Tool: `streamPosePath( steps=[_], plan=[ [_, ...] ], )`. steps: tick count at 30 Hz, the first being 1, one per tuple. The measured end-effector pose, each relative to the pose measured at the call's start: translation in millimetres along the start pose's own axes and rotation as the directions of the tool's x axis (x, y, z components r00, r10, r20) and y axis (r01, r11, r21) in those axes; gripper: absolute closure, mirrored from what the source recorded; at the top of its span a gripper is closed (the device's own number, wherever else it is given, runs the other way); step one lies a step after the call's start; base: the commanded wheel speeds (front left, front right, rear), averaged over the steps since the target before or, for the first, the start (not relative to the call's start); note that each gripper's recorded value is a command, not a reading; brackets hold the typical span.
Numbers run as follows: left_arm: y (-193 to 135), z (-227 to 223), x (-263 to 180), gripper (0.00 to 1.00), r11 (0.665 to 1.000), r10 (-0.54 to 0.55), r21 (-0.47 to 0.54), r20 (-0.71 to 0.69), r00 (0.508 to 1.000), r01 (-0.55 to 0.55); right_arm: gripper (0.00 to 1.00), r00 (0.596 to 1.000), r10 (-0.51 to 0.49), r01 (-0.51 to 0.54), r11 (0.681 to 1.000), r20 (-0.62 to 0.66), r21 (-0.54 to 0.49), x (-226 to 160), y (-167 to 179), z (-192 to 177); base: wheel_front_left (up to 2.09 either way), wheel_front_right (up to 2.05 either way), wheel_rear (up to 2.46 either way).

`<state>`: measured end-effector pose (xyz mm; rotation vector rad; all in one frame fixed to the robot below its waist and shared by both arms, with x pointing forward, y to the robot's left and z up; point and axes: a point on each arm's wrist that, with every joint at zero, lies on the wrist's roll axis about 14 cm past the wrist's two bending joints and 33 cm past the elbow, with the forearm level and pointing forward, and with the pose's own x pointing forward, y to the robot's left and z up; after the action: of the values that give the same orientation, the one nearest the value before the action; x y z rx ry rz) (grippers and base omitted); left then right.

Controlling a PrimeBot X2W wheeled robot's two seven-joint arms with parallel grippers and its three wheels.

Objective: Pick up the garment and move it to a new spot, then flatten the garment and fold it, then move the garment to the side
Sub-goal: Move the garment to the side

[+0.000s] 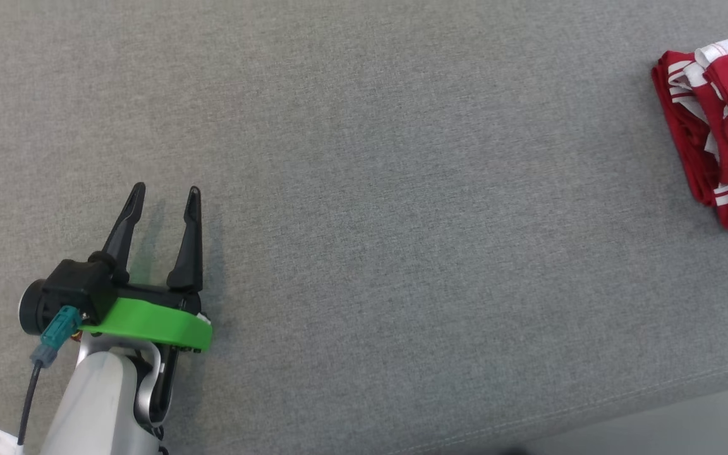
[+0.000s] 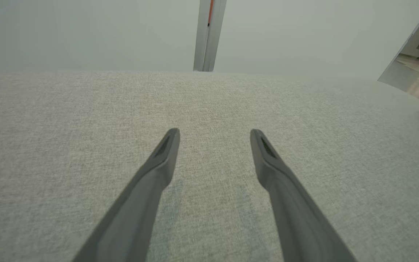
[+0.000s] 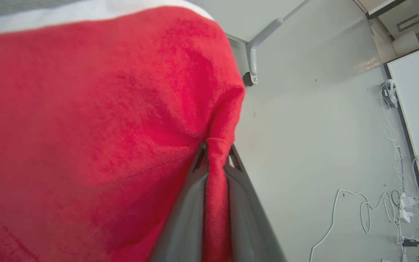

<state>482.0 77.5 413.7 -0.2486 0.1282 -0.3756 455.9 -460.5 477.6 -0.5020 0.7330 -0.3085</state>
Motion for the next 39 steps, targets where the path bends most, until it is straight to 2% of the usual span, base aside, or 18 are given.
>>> streamPosePath(
  steps=[1, 2, 3, 4, 5, 8, 14, 17, 22, 27, 30, 33, 39],
  plan=[
    [1, -2, 0, 0.00, 1.000, 0.002, -0.001, -0.005, 1.000, -0.002, 1.00, 1.000, -0.005, 0.005, 1.000, -0.014, -0.002, 4, 1, -4, 0.00, 0.00, 0.00],
    [4, -5, -1, 0.00, 1.000, 0.007, -0.001, -0.012, 1.000, -0.007, 0.95, 0.999, -0.004, 0.005, 1.000, -0.037, 0.014, 8, 4, -12, 0.00, 0.00, 0.00],
    [6, -7, -1, 0.00, 1.000, 0.012, 0.000, -0.018, 1.000, -0.012, 0.78, 0.999, -0.004, 0.005, 0.999, -0.052, 0.034, 12, 8, -18, 0.00, 0.00, 0.00],
    [8, -8, -2, 0.00, 1.000, 0.017, 0.001, -0.020, 1.000, -0.017, 0.09, 0.998, -0.001, 0.003, 0.999, -0.067, 0.039, 15, 12, -23, 0.00, 0.00, 0.00],
    [11, -9, -2, 0.00, 1.000, 0.022, 0.003, -0.021, 1.000, -0.022, 0.00, 0.996, 0.002, 0.003, 0.999, -0.085, 0.054, 17, 16, -29, 0.00, 0.00, 0.00],
    [14, -8, -5, 0.00, 0.999, 0.035, 0.006, -0.023, 0.999, -0.035, 0.00, 0.997, -0.009, 0.014, 0.998, -0.073, 0.069, 21, 18, -31, 0.00, 0.00, 0.00],
    [12, 5, -9, 0.00, 0.999, 0.050, 0.001, 0.006, 0.999, -0.050, 0.00, 0.994, -0.025, 0.021, 0.999, 0.105, 0.042, 12, 20, 4, 0.00, 0.00, 0.00],
    [5, 13, -15, 0.00, 0.998, 0.054, -0.014, 0.022, 0.998, -0.054, 0.00, 0.974, -0.001, -0.020, 0.996, 0.228, 0.088, 0, 33, 26, 0.00, 0.00, 0.00],
    [5, 22, -33, 0.00, 0.996, 0.087, -0.016, 0.035, 0.996, -0.086, 0.00, 0.886, 0.015, -0.149, 0.956, 0.464, 0.254, -33, 63, 73, 0.00, 0.00, 0.00],
    [9, 41, -55, 0.00, 0.992, 0.128, -0.009, 0.077, 0.989, -0.128, 0.00, 0.770, 0.041, -0.288, 0.913, 0.637, 0.289, -82, 95, 99, 0.00, 0.00, 0.00],
    [18, 53, -70, 0.00, 0.983, 0.181, 0.000, 0.110, 0.977, -0.182, 0.00, 0.719, 0.047, -0.342, 0.892, 0.693, 0.294, -108, 109, 103, 0.00, 0.00, 0.00],
    [21, 66, -82, 0.00, 0.977, 0.208, 0.008, 0.149, 0.967, -0.211, 0.00, 0.678, 0.052, -0.384, 0.876, 0.733, 0.293, -132, 121, 104, 0.00, 0.00, 0.00],
    [26, 76, -109, 0.00, 0.966, 0.255, 0.002, 0.182, 0.950, -0.259, 0.00, 0.642, 0.108, -0.461, 0.846, 0.759, 0.270, -167, 156, 91, 0.00, 0.00, 0.00]
  ],
)
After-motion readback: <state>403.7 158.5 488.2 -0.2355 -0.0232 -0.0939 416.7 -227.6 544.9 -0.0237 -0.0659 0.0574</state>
